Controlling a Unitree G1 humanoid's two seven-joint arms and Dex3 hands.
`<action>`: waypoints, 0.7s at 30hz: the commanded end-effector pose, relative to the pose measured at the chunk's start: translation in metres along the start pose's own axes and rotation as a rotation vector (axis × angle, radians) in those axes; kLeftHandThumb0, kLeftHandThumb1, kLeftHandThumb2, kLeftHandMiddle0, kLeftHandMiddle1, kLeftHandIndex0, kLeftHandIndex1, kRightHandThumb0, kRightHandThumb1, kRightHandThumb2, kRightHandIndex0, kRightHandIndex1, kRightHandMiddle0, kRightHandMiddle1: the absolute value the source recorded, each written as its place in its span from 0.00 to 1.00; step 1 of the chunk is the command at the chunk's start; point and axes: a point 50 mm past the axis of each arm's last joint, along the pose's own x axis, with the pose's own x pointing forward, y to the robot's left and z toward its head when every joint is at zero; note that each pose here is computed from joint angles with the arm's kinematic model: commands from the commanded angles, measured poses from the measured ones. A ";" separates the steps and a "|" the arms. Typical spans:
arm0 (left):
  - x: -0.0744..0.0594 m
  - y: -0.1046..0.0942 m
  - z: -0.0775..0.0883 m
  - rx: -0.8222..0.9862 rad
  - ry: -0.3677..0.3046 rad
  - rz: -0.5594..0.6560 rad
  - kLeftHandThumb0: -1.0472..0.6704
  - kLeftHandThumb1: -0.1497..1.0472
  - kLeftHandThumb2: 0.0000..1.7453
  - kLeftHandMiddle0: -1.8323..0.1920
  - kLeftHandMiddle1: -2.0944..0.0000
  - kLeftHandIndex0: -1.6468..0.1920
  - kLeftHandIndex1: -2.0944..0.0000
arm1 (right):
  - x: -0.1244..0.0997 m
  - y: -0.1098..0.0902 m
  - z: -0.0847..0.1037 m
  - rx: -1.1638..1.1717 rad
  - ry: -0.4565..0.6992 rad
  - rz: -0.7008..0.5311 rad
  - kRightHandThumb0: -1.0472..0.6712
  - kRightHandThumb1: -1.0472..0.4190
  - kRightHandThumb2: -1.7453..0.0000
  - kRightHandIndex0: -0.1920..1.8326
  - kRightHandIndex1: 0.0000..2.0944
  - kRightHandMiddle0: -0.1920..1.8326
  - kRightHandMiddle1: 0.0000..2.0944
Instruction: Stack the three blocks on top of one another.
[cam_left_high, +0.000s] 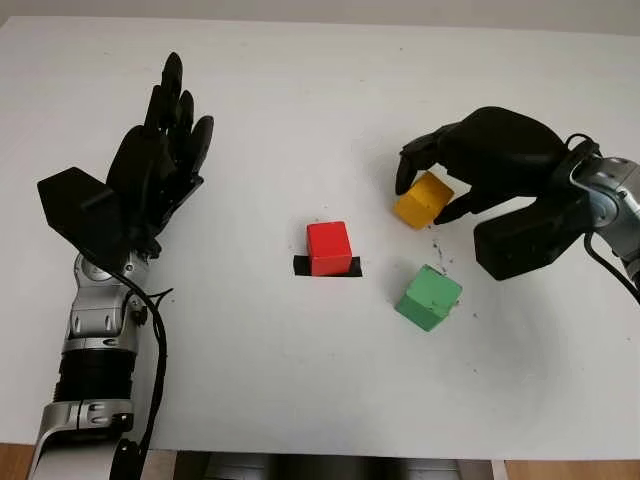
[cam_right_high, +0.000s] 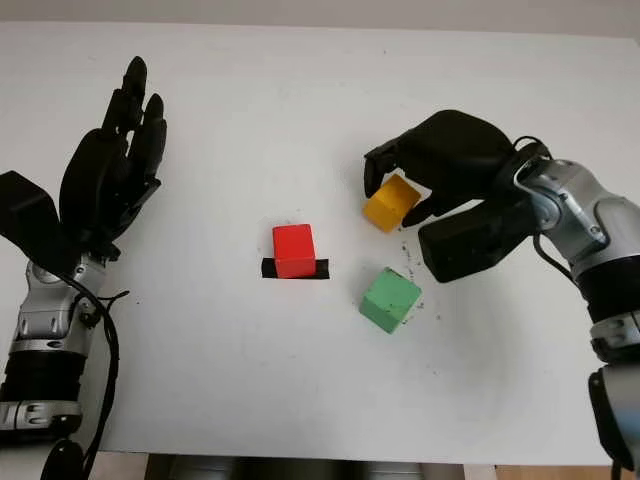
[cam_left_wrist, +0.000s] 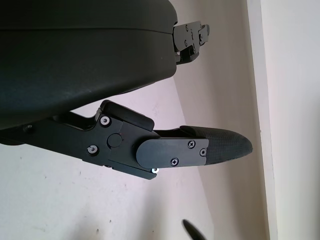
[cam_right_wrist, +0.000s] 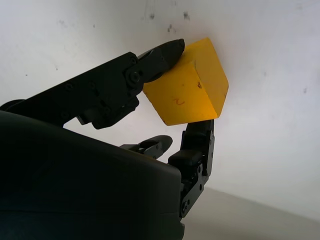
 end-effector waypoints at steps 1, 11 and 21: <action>0.002 -0.002 0.003 0.003 -0.010 -0.002 0.15 1.00 0.22 0.99 0.97 0.99 0.98 | -0.002 -0.017 0.002 -0.002 -0.003 -0.049 0.46 0.09 0.97 0.32 0.01 0.35 0.52; 0.002 -0.005 0.006 0.018 -0.003 0.003 0.15 1.00 0.22 0.98 0.97 0.99 0.97 | 0.000 -0.049 0.024 0.039 -0.089 -0.068 0.42 0.11 0.97 0.32 0.02 0.37 0.55; 0.001 -0.007 0.005 0.005 -0.004 -0.004 0.15 1.00 0.29 0.99 0.98 1.00 0.98 | 0.014 -0.068 0.065 0.027 -0.253 0.017 0.41 0.09 0.97 0.31 0.02 0.34 0.61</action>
